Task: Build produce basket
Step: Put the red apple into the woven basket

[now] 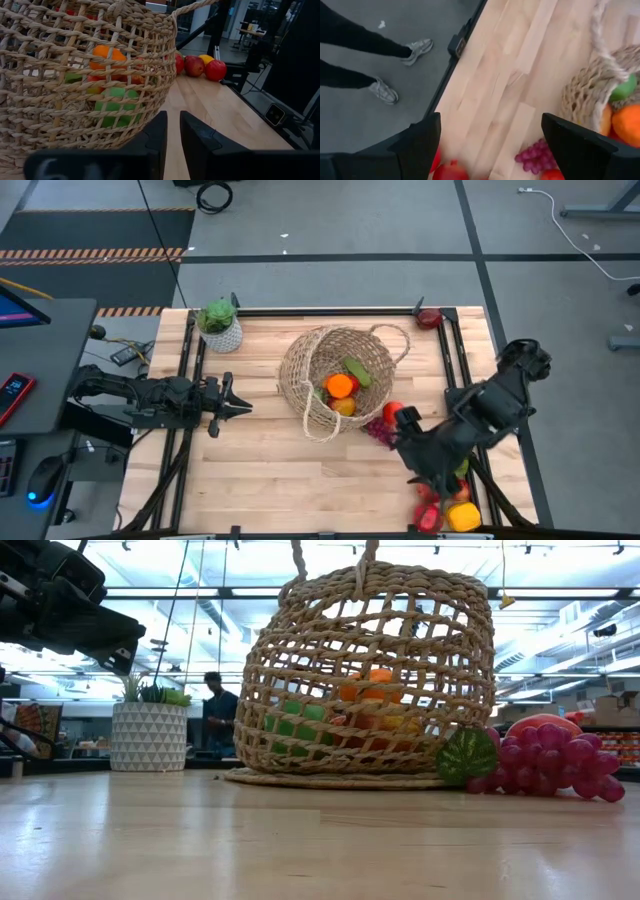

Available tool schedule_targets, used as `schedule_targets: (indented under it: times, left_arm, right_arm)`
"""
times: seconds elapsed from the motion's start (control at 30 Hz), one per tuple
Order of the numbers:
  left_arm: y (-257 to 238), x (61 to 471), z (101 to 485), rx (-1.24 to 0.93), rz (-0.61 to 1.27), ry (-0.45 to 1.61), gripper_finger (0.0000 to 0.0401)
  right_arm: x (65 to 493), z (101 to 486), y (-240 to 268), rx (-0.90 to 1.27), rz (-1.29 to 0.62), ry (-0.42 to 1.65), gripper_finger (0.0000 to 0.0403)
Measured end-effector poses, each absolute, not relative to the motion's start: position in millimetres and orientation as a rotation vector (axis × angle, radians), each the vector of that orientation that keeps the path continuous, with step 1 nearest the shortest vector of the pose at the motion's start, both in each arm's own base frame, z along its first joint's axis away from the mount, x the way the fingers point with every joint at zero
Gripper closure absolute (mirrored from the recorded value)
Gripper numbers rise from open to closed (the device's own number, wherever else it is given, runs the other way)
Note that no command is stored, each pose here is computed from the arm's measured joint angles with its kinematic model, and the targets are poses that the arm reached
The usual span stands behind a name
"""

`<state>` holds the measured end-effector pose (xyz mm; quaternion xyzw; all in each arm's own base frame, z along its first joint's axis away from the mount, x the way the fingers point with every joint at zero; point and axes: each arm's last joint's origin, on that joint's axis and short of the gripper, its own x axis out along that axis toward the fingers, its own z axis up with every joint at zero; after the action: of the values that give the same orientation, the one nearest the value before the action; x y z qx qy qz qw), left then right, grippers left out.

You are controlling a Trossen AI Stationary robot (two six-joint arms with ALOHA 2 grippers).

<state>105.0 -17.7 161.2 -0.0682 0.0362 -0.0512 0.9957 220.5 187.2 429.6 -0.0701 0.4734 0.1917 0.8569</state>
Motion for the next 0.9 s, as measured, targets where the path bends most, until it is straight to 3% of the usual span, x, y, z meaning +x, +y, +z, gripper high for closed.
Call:
schedule_targets:
  times: [0.3, 0.53, 0.9]
  left_arm:
    - [-17.7, 105.0, 161.2, -0.136, -0.103, 0.073, 0.0339]
    - [-17.7, 105.0, 161.2, -0.136, -0.103, 0.073, 0.0342]
    - [-17.7, 105.0, 161.2, -0.136, -0.103, 0.073, 0.0338]
  right_arm:
    - [199.4, 406.1, 179.0, -0.064, 0.344, 1.02, 0.0054]
    - [194.5, 354.2, 174.9, -0.011, 0.28, 1.095, 0.0054]
    - [185.6, 268.1, 189.4, 0.174, 0.451, 1.462, 0.0054]
